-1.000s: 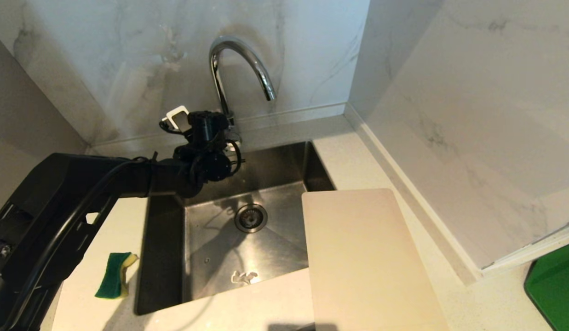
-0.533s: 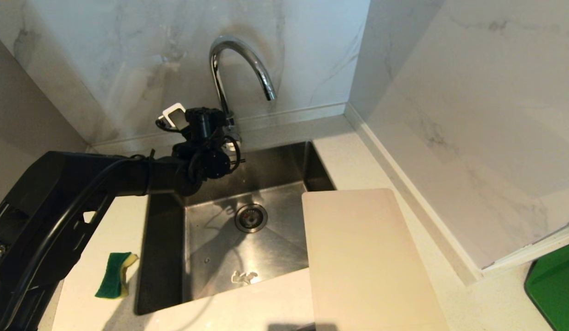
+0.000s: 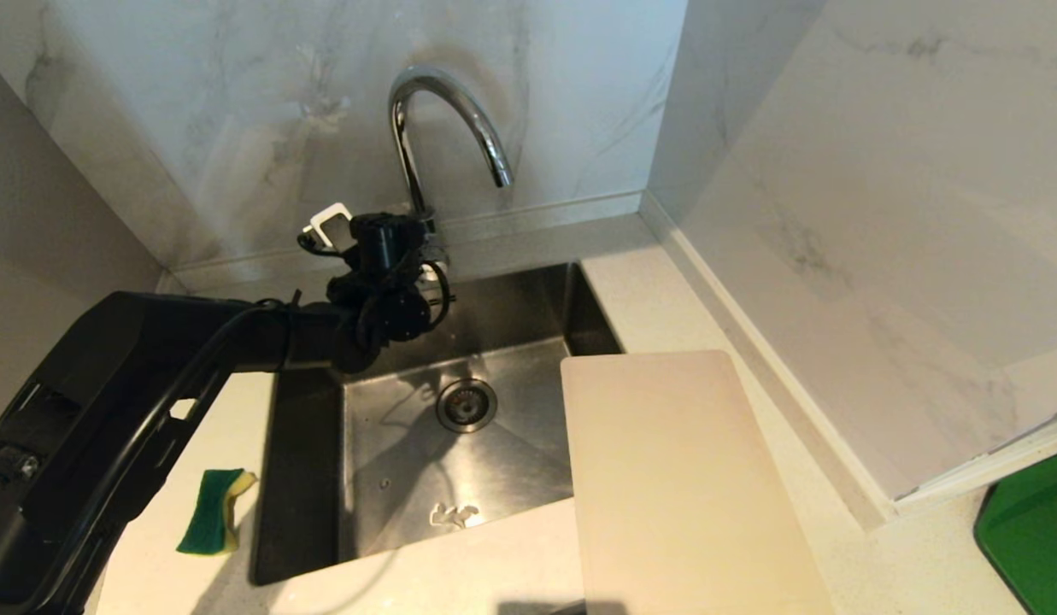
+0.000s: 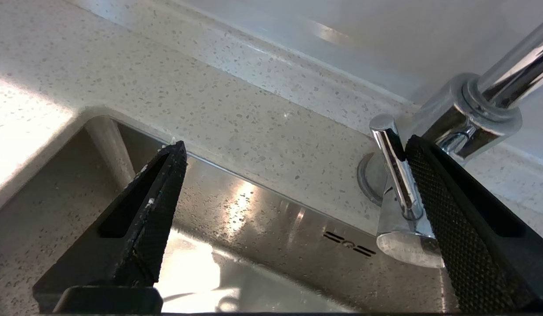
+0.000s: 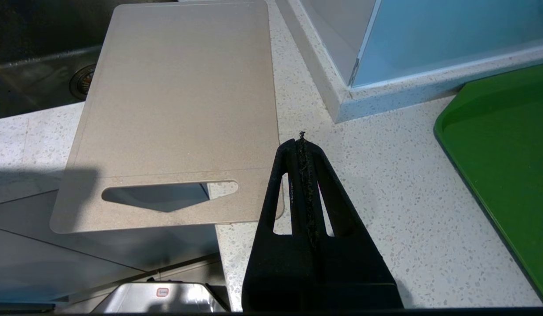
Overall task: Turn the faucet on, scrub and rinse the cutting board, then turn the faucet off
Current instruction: Turn on the tap
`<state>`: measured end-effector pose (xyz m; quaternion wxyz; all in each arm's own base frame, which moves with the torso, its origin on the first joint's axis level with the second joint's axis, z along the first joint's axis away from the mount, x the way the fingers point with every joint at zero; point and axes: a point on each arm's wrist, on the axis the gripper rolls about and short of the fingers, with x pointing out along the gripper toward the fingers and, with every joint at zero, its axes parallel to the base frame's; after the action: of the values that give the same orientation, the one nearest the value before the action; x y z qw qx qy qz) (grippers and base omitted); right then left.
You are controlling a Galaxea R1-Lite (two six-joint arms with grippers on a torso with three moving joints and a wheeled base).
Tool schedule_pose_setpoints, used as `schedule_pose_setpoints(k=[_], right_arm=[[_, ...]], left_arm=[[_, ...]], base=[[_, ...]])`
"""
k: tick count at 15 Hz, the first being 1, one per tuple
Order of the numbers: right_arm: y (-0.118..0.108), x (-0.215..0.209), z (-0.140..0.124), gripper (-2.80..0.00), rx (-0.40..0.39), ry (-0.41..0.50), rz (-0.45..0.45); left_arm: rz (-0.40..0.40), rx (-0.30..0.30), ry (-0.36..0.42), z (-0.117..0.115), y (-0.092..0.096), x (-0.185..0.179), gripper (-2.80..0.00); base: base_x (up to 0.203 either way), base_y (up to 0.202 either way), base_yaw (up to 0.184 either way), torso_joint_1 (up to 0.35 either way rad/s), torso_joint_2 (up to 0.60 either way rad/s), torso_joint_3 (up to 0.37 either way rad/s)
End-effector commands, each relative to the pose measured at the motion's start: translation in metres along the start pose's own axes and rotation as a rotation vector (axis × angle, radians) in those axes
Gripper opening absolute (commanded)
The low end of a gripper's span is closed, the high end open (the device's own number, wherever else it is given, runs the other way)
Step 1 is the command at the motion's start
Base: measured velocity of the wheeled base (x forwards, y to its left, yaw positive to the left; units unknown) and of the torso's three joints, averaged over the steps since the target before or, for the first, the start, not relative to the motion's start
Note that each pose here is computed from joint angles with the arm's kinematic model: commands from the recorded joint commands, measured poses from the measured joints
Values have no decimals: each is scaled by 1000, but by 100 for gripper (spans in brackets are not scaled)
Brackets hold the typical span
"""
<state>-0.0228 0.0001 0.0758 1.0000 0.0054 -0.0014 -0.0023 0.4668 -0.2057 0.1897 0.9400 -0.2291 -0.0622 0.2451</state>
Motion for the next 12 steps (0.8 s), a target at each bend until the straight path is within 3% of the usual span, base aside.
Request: schedule_pose_setpoints(k=[1,6,12], right_arm=[[0,0,0,-280,0,0,0],[0,0,0,-280,0,0,0],[0,0,0,-280,0,0,0]], left_arm=[[12,4,-2,2,1,0,0],[11,6,3,22,-3,-9,0],[-8,10,34,18,-9,-21,0]], base=[[0,0,0,0,0,0],[0,0,0,0,0,0],[0,0,0,0,0,0]])
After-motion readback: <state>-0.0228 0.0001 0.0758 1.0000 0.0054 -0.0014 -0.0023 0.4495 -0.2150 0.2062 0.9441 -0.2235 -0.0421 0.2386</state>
